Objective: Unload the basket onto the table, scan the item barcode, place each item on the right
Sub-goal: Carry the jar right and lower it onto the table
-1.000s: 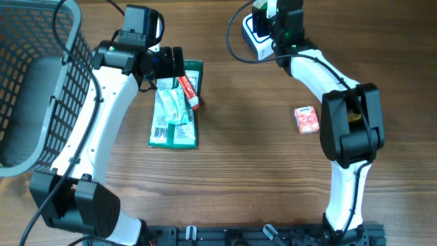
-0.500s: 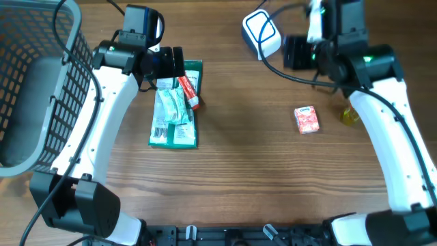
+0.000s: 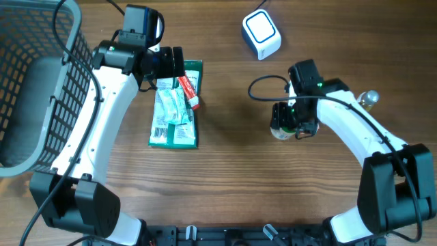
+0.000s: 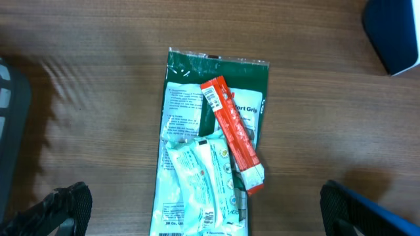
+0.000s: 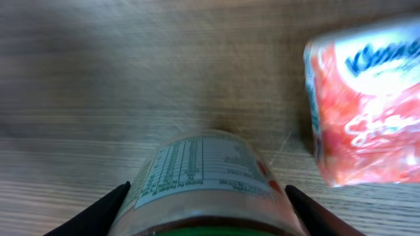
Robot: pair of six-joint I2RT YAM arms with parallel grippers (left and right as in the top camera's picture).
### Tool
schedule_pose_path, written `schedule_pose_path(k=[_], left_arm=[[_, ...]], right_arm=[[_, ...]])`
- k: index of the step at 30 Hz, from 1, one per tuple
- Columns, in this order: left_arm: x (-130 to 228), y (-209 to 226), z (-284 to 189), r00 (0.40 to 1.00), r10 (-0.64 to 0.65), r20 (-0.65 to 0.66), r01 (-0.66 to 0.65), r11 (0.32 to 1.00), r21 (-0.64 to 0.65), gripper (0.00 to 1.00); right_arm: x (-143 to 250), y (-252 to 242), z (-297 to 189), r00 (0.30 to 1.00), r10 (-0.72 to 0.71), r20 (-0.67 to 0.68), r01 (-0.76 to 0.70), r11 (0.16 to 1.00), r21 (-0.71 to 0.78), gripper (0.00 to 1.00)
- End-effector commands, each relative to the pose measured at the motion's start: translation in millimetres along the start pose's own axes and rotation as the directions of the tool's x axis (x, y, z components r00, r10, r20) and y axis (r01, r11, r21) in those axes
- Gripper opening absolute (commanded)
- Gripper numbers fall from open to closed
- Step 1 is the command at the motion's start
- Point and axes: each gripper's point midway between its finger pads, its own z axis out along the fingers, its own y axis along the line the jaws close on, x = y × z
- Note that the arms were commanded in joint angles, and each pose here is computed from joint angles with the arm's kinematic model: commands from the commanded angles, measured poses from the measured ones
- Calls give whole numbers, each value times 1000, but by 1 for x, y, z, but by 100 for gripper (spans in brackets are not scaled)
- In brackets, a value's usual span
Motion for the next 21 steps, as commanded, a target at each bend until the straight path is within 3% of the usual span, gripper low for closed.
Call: schedule_pose_path(k=[1, 7, 10, 12, 15, 21], left_arm=[[-1, 3, 2, 1000, -12, 1, 12, 1000, -11, 100], [-1, 3, 2, 1000, -13, 1, 13, 1000, -11, 100], [-1, 3, 2, 1000, -13, 1, 13, 1000, -11, 100], [-1, 3, 2, 1000, -13, 1, 13, 1000, -11, 100], [-1, 3, 2, 1000, -12, 1, 12, 1000, -11, 100], [-1, 3, 2, 1000, -13, 1, 13, 1000, -11, 100]], right_arm=[[1, -9, 10, 1000, 13, 16, -14, 999, 35, 21], [1, -29, 10, 999, 13, 34, -18, 989, 146, 26], [1, -29, 10, 999, 13, 34, -18, 989, 146, 37], [1, -29, 10, 999, 13, 34, -18, 989, 146, 55], [0, -29, 10, 999, 12, 35, -17, 989, 146, 72], [1, -29, 10, 999, 13, 34, -18, 989, 146, 82]])
